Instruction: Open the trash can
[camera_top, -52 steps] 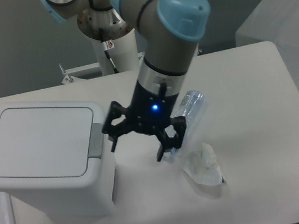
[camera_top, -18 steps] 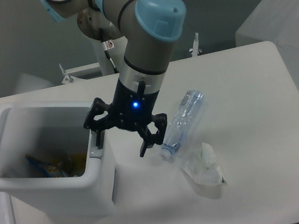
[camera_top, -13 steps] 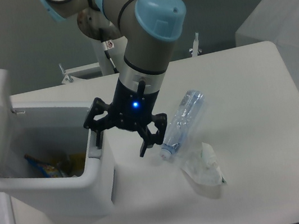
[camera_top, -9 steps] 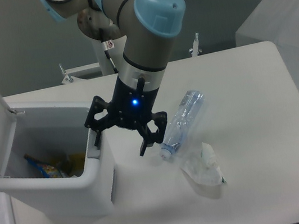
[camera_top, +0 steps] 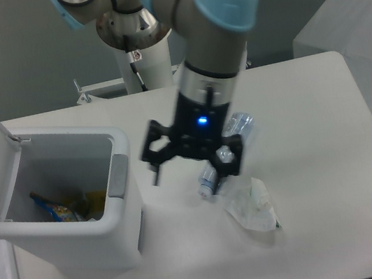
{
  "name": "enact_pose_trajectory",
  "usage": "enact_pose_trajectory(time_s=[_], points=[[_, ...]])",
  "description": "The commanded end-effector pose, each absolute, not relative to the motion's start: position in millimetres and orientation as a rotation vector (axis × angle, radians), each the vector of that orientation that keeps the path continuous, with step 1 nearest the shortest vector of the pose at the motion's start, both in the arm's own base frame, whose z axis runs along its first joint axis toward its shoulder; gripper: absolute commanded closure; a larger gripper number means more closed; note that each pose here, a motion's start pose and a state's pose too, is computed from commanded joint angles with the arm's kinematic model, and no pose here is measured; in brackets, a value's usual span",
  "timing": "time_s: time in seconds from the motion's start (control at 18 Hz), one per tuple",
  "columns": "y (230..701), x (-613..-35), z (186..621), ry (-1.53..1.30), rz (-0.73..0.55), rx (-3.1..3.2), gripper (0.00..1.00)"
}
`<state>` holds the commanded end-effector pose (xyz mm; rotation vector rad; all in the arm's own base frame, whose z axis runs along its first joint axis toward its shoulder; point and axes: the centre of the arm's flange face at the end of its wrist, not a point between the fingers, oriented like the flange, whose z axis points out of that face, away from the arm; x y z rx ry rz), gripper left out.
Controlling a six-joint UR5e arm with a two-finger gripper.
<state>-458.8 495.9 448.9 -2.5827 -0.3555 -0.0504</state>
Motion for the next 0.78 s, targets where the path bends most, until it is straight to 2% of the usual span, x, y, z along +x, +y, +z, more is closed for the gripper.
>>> enact_pose_trajectory(time_s=[0.39,0.56,0.78], points=[[460,-526,376,-0.258,0.023,-2.738,0.00],[445,-546,361,-0.186,0.094,-2.824,0.00],[440,-561,337,-0.114,0.113,-2.896,0.00]])
